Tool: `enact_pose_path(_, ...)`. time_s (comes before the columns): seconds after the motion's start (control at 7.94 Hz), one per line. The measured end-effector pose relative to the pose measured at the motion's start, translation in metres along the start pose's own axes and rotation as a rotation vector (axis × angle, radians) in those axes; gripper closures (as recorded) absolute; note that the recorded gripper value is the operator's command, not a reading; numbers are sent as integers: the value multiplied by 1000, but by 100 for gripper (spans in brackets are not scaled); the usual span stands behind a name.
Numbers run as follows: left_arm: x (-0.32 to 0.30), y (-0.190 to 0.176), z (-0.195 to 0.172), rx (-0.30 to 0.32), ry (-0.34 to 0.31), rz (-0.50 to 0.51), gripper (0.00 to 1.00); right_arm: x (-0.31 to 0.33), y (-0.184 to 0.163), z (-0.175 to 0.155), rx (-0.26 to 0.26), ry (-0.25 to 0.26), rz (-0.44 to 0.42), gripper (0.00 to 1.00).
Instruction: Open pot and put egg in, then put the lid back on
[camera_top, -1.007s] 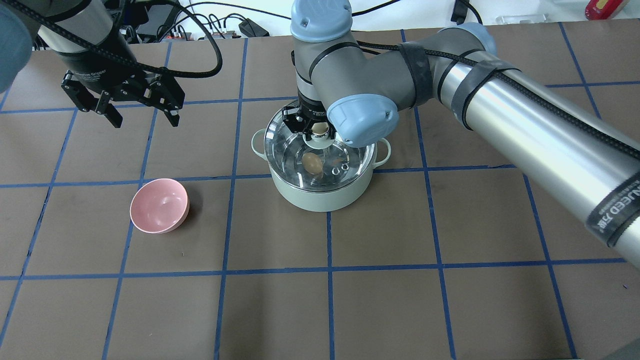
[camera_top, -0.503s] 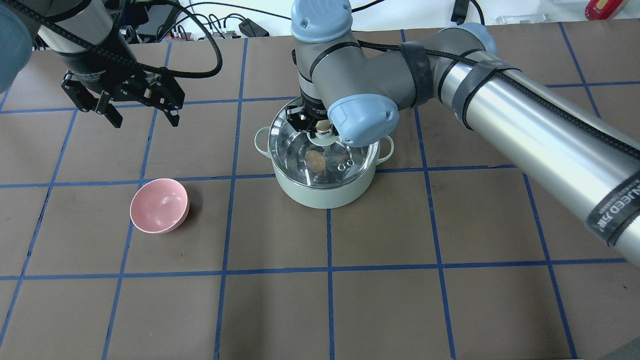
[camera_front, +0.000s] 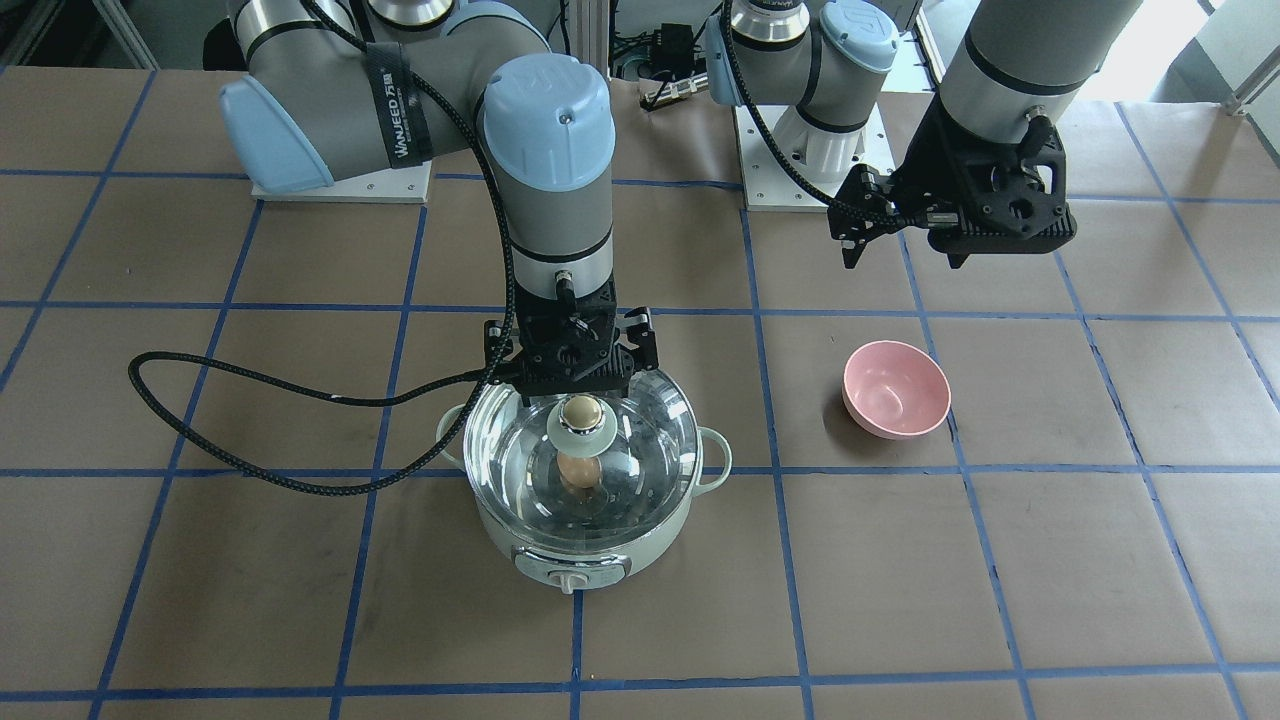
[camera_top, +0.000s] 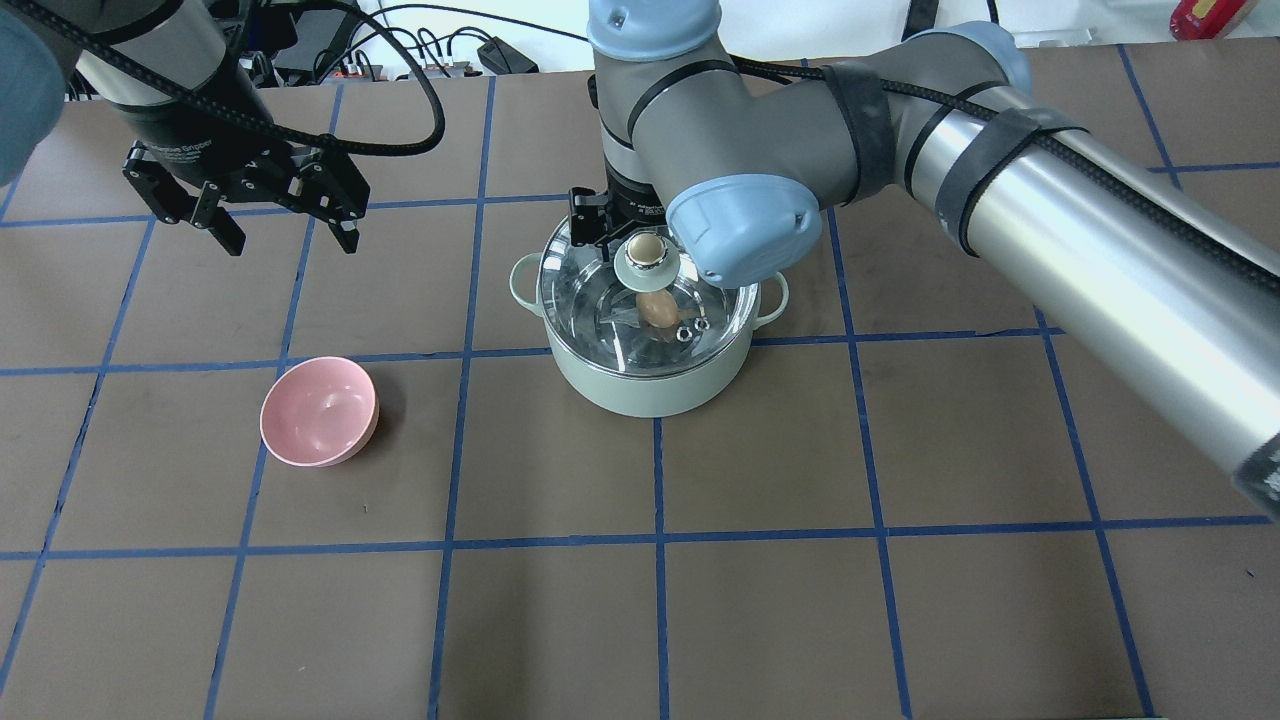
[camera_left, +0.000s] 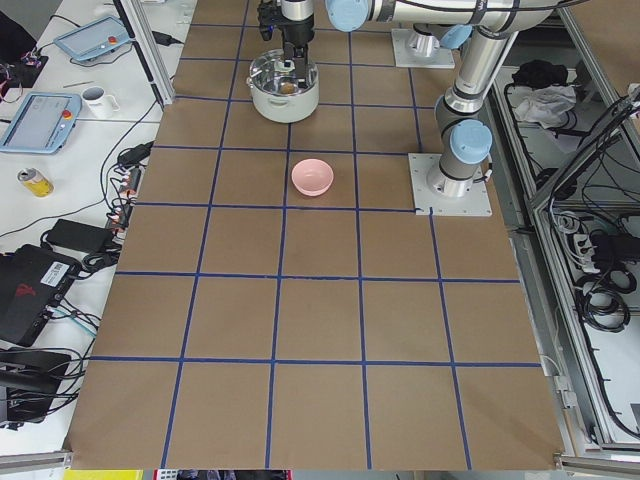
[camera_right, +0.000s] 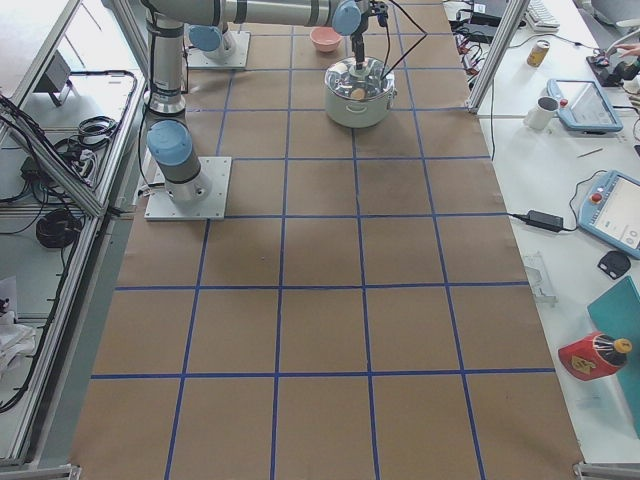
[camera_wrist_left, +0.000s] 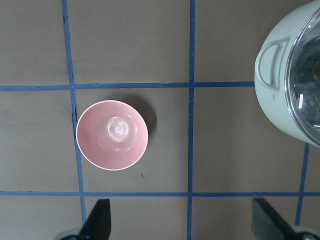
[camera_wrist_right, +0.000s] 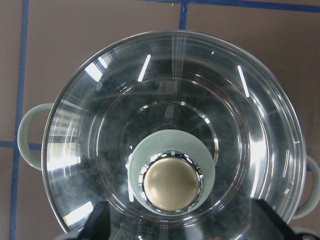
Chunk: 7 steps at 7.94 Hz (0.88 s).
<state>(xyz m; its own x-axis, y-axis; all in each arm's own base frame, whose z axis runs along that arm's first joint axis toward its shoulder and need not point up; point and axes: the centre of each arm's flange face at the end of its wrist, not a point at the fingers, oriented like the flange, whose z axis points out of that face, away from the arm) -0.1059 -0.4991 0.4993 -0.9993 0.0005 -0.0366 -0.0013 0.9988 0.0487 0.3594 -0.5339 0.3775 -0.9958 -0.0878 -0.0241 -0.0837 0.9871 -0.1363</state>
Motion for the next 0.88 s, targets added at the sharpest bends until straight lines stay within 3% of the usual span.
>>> enact_pose_path(0.5,0,0,0,0,0,-1,0,84,-31,-38,49,-4,149,0)
enact_pose_path(0.88,0,0,0,1,0,0,0,162,-32,-66,8,34,216,0)
